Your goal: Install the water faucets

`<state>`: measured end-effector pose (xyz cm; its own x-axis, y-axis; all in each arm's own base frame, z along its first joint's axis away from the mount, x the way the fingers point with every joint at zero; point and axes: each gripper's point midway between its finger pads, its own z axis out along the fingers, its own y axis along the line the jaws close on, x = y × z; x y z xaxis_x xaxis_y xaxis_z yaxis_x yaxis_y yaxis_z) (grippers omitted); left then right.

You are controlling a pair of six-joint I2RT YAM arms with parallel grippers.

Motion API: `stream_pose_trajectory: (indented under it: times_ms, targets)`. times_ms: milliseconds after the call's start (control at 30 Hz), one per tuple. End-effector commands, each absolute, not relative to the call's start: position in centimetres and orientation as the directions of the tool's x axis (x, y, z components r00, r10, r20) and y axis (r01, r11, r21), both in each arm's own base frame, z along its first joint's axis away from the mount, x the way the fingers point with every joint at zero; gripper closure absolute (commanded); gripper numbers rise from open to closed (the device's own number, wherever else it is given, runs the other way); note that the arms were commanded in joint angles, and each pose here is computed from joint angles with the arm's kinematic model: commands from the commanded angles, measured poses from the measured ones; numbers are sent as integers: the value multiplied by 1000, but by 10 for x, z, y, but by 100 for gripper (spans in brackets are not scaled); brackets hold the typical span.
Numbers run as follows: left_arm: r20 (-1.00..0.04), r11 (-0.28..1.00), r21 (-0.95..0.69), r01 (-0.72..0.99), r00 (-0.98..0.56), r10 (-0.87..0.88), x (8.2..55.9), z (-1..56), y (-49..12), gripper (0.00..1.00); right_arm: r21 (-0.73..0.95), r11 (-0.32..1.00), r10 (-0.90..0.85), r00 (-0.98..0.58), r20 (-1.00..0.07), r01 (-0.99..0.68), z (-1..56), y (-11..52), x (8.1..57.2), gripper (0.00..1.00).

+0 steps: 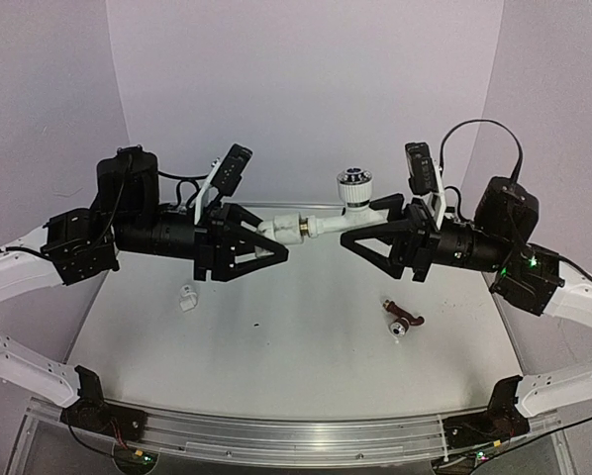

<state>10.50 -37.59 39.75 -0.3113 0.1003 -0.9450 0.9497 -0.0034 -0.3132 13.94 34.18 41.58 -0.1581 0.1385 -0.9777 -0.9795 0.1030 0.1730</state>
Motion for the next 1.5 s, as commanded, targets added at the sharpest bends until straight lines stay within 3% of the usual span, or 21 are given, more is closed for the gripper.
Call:
stream_pose_trajectory:
  times_ms: [0,100,233,367,567,733,867,1000,1100,1200,1333,1467]
  targets:
    - [-954,-48,-297,954,-294,48,95,423,-367,100,89,107,133,-75,-988,-990,436,334,132,40]
    - [-942,-61,-326,943,-319,105,92,415,-371,100,31,117,96,-20,-995,-993,436,336,133,32]
    - [-929,-61,-349,935,-337,150,91,407,-373,100,-4,64,29,6,-1000,-998,429,342,127,29]
    - [-929,-51,-345,937,-333,160,92,405,-372,100,56,-10,-61,-55,-997,-998,408,354,121,34]
    - [-931,-54,-335,941,-322,169,91,405,-373,100,110,-12,-106,-108,-988,-994,395,363,126,37]
    - [-933,-55,-328,943,-314,175,91,403,-374,100,142,-20,-102,-140,-985,-990,398,365,125,53]
    - [-935,-45,-315,948,-302,185,92,399,-375,100,151,-21,-103,-148,-984,-988,398,365,125,78]
    - [-942,-24,-289,957,-280,187,94,399,-376,100,146,-13,-102,-144,-984,-989,399,364,127,94]
    - [-949,1,-260,966,-256,182,97,399,-374,98,120,-6,-92,-119,-989,-993,403,364,128,100]
    - [-957,38,-223,974,-226,183,102,398,-371,58,55,-13,-75,-54,-996,-998,413,363,127,100]
    - [-955,114,-219,969,-237,176,111,394,-364,17,-146,28,-37,144,-989,-989,432,355,130,100]
    - [-943,120,-291,949,-306,131,110,403,-360,0,-430,92,-39,428,-903,-898,445,345,135,100]
